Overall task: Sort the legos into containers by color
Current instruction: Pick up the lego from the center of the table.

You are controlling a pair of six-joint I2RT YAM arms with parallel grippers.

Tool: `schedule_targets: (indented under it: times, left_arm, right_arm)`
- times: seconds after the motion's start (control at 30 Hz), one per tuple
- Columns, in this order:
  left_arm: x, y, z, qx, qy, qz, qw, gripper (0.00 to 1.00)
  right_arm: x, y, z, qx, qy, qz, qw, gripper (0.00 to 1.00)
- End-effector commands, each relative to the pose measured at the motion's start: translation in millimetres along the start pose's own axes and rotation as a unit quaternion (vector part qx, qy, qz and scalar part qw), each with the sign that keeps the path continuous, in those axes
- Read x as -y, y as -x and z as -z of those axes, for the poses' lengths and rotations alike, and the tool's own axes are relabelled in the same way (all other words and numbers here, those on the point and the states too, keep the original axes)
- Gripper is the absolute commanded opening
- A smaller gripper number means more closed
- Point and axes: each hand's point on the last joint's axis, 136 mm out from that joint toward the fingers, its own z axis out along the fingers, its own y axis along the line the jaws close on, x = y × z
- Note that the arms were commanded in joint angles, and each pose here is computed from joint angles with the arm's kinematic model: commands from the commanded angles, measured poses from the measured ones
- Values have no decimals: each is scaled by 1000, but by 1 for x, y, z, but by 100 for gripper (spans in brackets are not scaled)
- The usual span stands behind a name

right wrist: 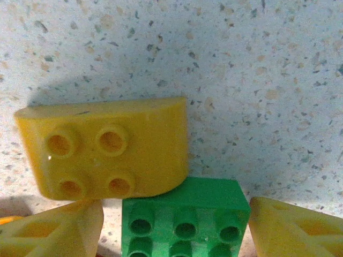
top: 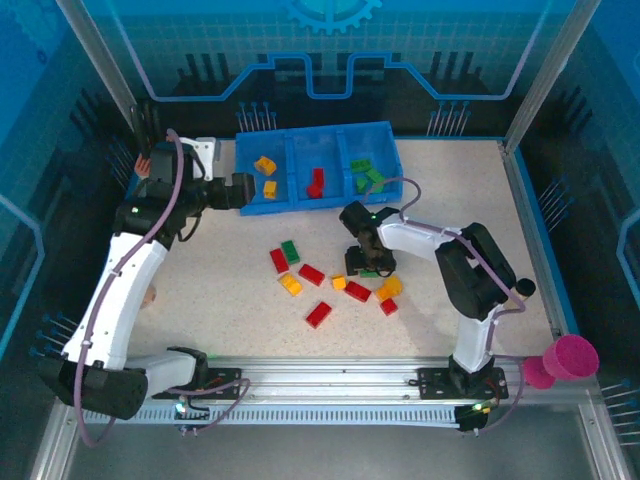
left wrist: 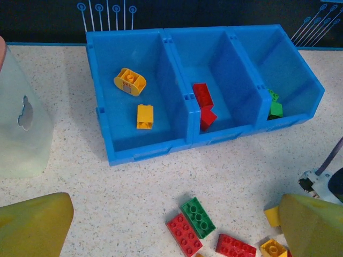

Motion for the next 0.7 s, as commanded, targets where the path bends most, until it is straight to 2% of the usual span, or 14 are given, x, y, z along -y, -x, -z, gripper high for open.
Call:
schedule_targets:
  times: [0.0,0.23,0.33,0.67]
  left_arm:
    - [-2,-2,9,1,7,-13,1000,99]
    - [-6,-3,9,3,17,-20,1000,99]
    - [-6,-3,6,3,18,-20,1000,99]
    - [-9,0,6,13,24,-29,999,99]
  right_arm:
    - [4,-8,-5,-19,-26,7,999,65]
    - [13,-21,-2,-23,-41,-3,999,46]
    - [24,-15,8,-9,-51,-2,999,42]
    - [51,97,61,132,-47,-1,990,41]
